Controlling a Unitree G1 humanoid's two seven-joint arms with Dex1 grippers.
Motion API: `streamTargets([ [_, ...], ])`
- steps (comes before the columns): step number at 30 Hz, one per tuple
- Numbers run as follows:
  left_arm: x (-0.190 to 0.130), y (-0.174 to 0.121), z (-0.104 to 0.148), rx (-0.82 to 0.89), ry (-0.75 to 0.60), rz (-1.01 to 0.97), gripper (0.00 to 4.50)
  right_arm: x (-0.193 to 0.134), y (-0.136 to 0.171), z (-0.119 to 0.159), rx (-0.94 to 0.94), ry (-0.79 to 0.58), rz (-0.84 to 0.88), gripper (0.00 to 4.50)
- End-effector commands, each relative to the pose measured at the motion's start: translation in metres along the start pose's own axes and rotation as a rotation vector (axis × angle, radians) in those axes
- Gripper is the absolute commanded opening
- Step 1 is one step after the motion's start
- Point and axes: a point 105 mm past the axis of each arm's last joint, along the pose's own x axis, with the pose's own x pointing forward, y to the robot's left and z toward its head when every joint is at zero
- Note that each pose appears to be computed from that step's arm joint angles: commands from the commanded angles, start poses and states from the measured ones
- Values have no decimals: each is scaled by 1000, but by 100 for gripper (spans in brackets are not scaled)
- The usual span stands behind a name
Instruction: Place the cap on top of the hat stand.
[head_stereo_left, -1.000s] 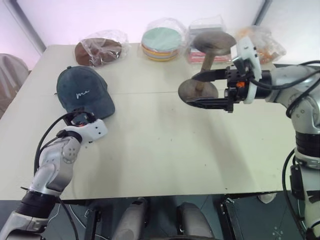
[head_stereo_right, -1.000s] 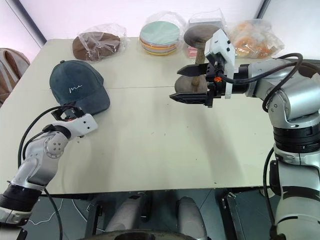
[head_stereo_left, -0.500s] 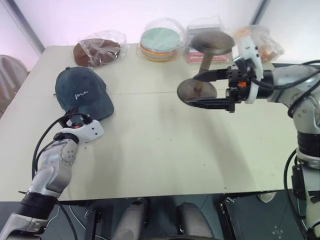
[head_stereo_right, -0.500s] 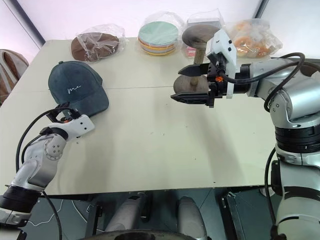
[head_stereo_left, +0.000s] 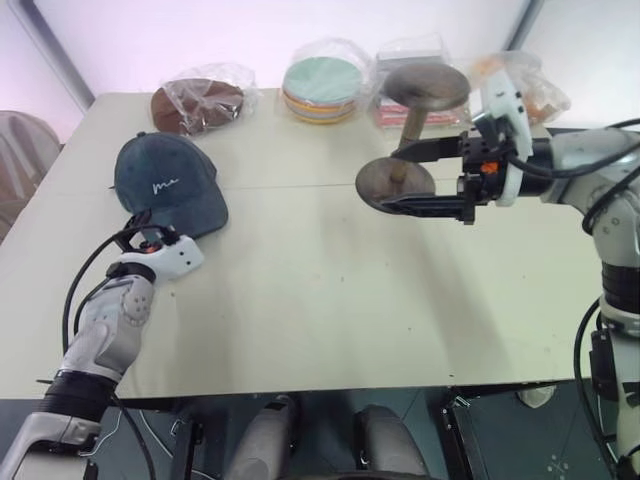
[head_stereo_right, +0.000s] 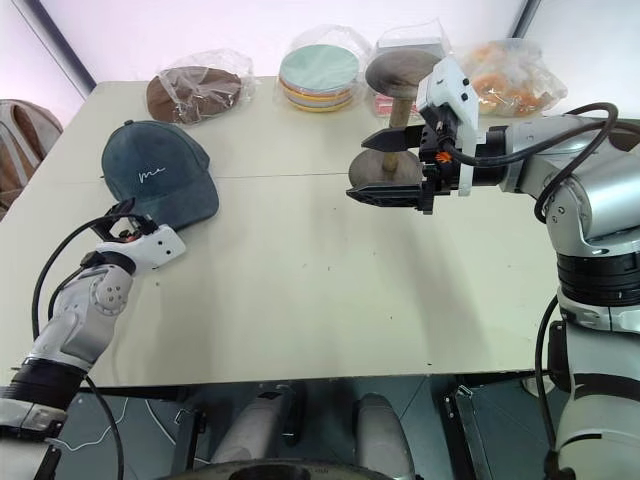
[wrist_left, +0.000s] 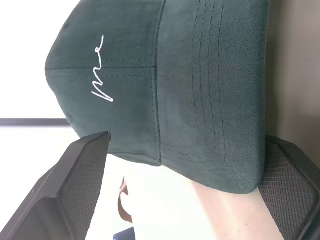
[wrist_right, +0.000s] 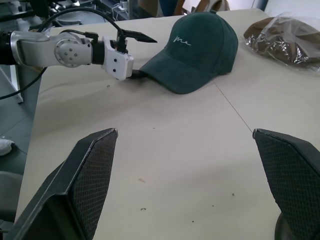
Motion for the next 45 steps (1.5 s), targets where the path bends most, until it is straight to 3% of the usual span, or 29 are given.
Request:
streamTargets([
  [1,0,-17,-12,-1,33,-31,450,-7,3,18,-66,-35,-12,443],
  [2,0,-19,-12,-1,30,-32,450,-7,3,18,-67,-35,-13,443],
  [5,-1,-23,-12,1,16,-30,364,-7,3,18,-68,-36,-18,450],
  [12,-4,-23,-12,34,-11,18,2,-8,3,18,-70,-37,-26,450],
  [31,-11,6,6,17,-127,225,2,-9,1,20,-79,-37,-36,450],
  [39,-15,39,23,-15,-196,309,2,-9,-1,20,-84,-37,-38,450],
  [45,-14,84,56,-21,-299,400,2,-9,-2,21,-91,-39,-39,450],
])
